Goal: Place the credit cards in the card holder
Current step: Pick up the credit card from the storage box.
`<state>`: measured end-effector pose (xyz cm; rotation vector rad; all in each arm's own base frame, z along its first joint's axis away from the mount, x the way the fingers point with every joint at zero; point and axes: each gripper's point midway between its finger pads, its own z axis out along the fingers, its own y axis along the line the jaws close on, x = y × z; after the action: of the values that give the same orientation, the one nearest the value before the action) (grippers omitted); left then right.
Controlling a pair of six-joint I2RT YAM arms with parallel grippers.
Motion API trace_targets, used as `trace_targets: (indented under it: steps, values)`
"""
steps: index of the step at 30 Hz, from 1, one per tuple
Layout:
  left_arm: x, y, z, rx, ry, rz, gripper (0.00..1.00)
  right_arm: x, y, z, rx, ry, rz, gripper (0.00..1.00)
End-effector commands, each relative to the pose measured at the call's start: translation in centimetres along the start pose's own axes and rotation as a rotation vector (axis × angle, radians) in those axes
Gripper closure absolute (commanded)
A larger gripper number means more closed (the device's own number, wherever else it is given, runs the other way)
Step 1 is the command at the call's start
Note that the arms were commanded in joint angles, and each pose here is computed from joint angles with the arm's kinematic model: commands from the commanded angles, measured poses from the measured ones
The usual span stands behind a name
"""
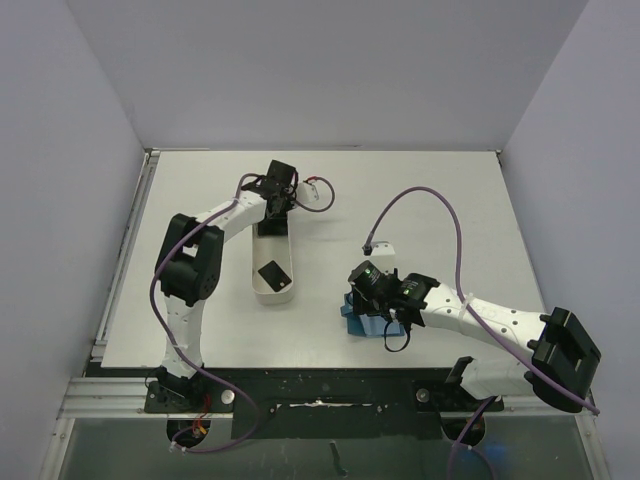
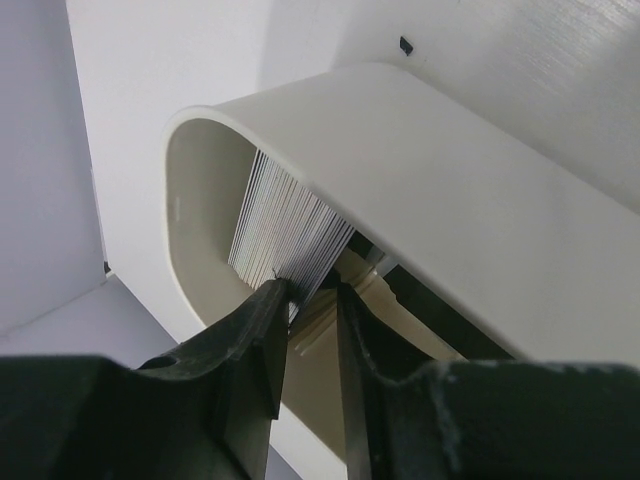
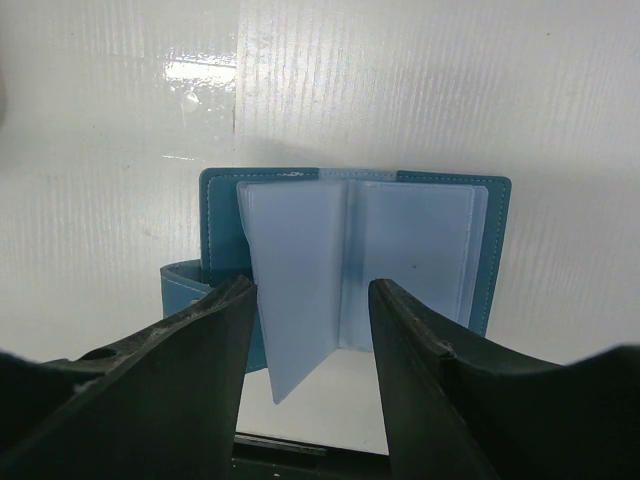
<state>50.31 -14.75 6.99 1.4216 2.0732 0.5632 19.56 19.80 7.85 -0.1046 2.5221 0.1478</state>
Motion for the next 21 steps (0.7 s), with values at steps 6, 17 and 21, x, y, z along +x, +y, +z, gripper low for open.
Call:
trace_targets:
  steps: [6, 17, 21]
  values:
    - [-1.5, 3.3, -2.3, -0.098, -0.023, -0.016, 0.82, -1.4, 0.5, -0.7, -0.018, -0.056, 0.037, 0.5]
    - [-2.2, 3.9, -5.9, -0.072, -0.058, -0.097, 1.0, -1.9, 0.3, -1.2, -0.018, -0.077, 0.041, 0.5]
    - [-2.6, 4.2, -7.3, -0.075, -0.089, -0.127, 1.0, -2.0, 0.6, -1.3, -0.031, -0.08, 0.048, 0.5]
